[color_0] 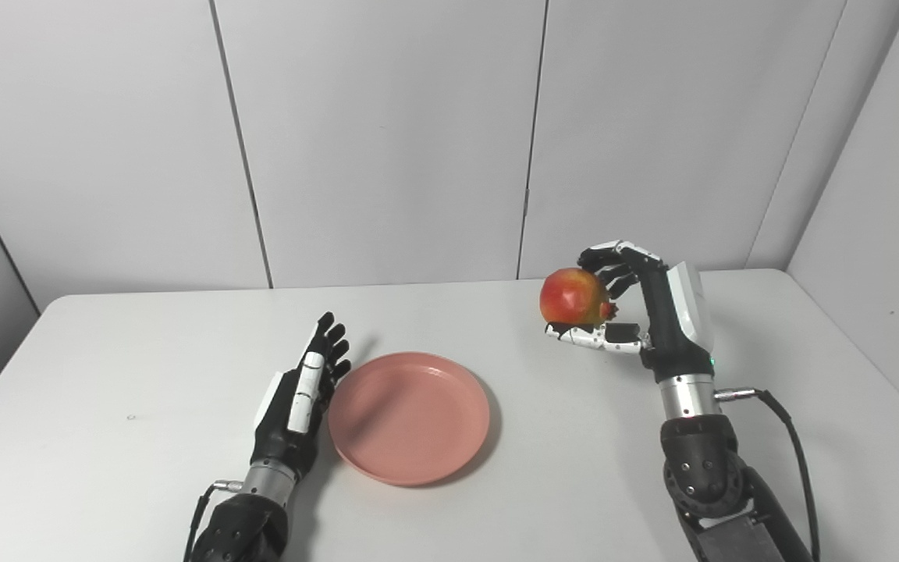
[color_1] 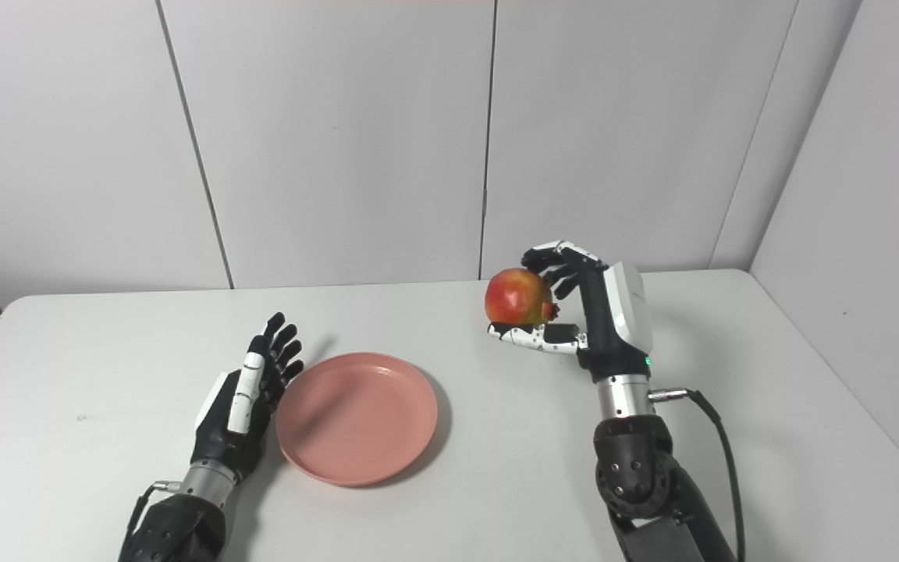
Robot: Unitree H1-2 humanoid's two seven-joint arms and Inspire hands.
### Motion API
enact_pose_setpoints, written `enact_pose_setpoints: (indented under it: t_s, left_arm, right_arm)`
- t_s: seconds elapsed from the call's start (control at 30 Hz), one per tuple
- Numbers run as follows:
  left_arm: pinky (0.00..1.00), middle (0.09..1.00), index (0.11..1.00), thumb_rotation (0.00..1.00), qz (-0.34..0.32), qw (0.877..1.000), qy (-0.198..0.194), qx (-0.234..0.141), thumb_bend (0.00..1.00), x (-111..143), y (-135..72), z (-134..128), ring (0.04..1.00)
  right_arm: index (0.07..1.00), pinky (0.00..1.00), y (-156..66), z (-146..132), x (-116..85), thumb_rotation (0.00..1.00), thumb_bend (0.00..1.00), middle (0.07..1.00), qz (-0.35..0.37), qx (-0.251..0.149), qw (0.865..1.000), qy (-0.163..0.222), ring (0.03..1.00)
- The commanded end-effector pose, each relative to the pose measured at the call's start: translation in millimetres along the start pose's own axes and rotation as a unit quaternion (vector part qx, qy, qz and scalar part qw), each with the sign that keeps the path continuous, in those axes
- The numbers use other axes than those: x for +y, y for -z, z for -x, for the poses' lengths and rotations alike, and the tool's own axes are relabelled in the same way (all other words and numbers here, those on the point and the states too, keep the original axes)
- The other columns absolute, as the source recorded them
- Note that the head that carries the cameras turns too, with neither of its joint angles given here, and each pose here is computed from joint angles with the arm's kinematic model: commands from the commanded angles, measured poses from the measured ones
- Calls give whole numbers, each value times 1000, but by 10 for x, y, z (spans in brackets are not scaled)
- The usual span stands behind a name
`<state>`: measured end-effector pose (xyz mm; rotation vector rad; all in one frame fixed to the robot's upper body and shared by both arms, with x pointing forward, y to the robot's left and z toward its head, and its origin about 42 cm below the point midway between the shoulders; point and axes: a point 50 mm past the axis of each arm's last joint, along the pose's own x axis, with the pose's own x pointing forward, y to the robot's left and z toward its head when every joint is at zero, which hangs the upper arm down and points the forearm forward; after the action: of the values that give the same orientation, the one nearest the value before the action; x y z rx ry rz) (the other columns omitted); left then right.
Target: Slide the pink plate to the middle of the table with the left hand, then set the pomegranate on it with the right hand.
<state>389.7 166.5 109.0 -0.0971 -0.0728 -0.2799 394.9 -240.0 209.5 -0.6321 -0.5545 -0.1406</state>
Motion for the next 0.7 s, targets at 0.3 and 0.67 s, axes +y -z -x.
enact_pose_setpoints:
  t_s: [0.3, 0.67]
  left_arm:
    - [977, 1000, 1000, 1000, 1, 1000, 9, 6, 592, -179, 64, -19, 994]
    - [974, 1000, 1000, 1000, -12, 1000, 9, 7, 604, -216, 70, -26, 993]
  right_arm:
    - [524, 400, -322, -89, 133, 0, 515, 503, -53, -79, 995, -28, 423]
    - [541, 384, -523, 0, 547, 0, 513, 490, -66, -92, 990, -87, 404]
